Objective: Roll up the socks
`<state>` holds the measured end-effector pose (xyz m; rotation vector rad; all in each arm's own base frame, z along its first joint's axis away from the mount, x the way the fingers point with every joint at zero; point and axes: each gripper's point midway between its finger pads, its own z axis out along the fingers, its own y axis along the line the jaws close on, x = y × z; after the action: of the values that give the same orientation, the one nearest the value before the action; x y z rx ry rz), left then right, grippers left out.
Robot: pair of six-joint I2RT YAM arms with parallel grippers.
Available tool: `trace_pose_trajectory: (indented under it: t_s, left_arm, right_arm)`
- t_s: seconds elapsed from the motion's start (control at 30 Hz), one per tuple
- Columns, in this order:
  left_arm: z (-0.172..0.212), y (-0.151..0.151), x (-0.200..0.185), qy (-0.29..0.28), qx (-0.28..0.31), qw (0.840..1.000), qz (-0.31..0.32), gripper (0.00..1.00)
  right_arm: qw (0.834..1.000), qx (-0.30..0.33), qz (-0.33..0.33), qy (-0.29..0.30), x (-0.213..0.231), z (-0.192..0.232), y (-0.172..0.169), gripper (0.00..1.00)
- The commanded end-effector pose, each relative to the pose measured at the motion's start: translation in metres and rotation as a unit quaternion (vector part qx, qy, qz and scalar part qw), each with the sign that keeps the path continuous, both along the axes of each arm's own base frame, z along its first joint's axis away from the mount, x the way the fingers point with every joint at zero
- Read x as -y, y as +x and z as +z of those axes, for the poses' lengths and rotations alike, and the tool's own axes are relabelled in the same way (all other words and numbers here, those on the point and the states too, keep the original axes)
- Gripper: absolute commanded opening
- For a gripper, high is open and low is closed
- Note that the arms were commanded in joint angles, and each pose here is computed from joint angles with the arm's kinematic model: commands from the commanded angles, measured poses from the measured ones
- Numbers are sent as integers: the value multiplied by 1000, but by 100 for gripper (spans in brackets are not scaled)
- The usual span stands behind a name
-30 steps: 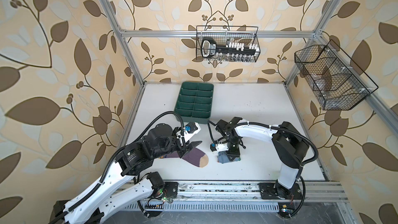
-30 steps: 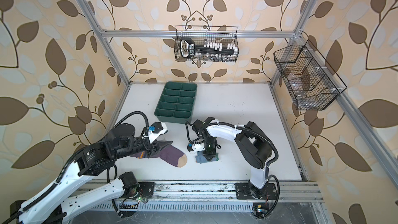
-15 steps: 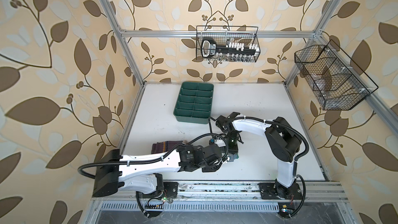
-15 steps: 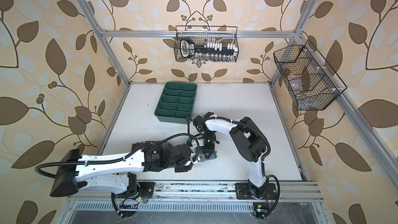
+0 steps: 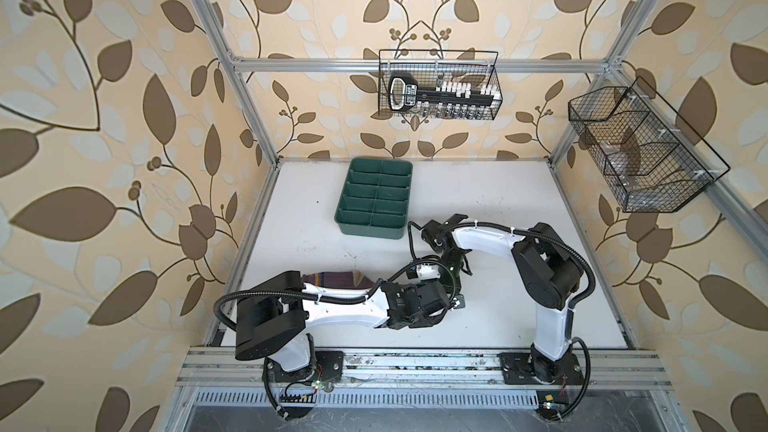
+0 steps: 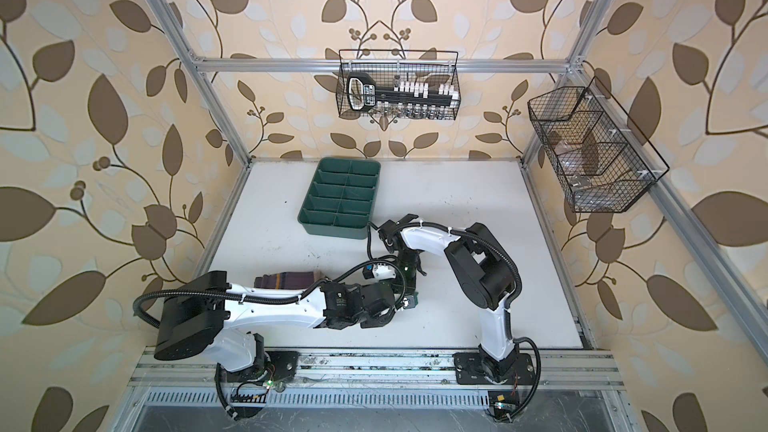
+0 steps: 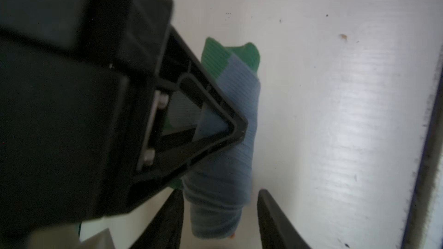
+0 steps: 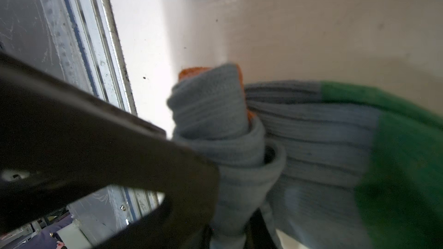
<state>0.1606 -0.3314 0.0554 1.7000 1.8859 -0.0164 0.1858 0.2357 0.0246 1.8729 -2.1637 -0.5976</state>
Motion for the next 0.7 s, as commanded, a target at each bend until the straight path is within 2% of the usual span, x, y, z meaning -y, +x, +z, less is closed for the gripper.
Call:
trace_pose_trajectory:
  t_s: [0.0, 0.17, 0.37, 0.43, 0.57, 0.6, 0.63, 0.67]
  left_arm:
    - [8, 5, 20, -30, 3, 1000, 4, 48]
    - [-10, 12, 14, -17, -2, 1000, 26, 33]
    - [-23, 17, 11, -4, -15, 999, 39, 11]
    - [-25, 16, 13, -2, -22, 999, 38, 1]
    - [-32, 13, 9, 13, -30, 999, 34, 0]
    - [-34, 11, 7, 20, -33, 999, 30, 0]
    - [-35, 9, 4, 28, -38, 999, 26, 0]
    - [-35, 7, 2, 32, -40, 998, 25, 0]
  right_arm:
    - [997, 74, 18, 12, -5, -30, 31, 2]
    - [996, 90, 11, 10, 0, -29, 32, 3]
    - [994, 106, 6, 10, 2, -30, 33, 7]
    - [993, 115, 2, 12, 2, -29, 35, 11]
    - [985, 168, -33, 24, 1, -25, 51, 33]
    - [983, 176, -40, 37, -1, -21, 51, 54]
    - [980, 186, -46, 47, -1, -18, 52, 99]
    - [978, 193, -50, 55, -1, -15, 51, 100]
